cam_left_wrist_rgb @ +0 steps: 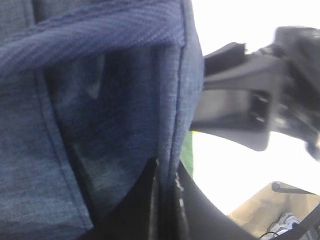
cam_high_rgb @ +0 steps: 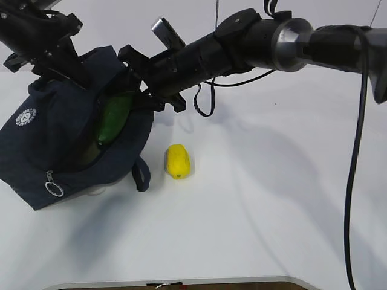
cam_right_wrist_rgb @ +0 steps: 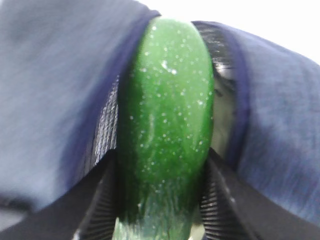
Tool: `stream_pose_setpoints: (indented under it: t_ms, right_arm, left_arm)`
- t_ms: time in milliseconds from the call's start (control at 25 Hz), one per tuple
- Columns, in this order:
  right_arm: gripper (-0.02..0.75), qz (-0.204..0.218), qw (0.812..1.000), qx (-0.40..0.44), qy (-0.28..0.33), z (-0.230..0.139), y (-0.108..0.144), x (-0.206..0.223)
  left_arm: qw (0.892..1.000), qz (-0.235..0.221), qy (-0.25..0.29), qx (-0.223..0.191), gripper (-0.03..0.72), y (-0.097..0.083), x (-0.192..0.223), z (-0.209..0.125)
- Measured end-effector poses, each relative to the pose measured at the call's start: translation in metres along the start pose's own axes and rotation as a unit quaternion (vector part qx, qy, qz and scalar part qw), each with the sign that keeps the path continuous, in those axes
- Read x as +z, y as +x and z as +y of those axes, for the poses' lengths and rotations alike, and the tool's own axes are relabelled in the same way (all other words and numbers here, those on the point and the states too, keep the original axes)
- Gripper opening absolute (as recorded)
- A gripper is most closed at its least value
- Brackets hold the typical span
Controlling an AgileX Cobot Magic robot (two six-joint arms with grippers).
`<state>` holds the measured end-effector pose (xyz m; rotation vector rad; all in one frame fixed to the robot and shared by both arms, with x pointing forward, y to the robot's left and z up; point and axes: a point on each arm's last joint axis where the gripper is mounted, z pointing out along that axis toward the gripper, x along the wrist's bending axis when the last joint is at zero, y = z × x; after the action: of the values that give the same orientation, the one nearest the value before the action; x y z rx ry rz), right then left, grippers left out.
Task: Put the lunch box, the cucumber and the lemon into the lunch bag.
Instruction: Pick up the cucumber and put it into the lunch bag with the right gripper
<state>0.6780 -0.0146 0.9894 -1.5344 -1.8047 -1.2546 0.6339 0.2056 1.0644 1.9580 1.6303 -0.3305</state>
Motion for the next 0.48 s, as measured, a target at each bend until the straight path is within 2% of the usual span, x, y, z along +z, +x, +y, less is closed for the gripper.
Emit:
stream_pose_setpoints:
  t_ms: [320, 480]
  right_arm:
    - [0.357, 0.011, 1.000, 0.023, -0.012, 0.001, -0.007, 0.008]
    - [0.388, 0.017, 0.999, 0.038, -0.012, -0.002, -0.013, 0.015]
  left_arm:
    - [1.000, -0.006, -0.003, -0.003, -0.015, -0.001, 0.000, 0.001]
    - [1.000, -0.006, -0.003, -0.003, -0.015, -0.001, 0.000, 0.001]
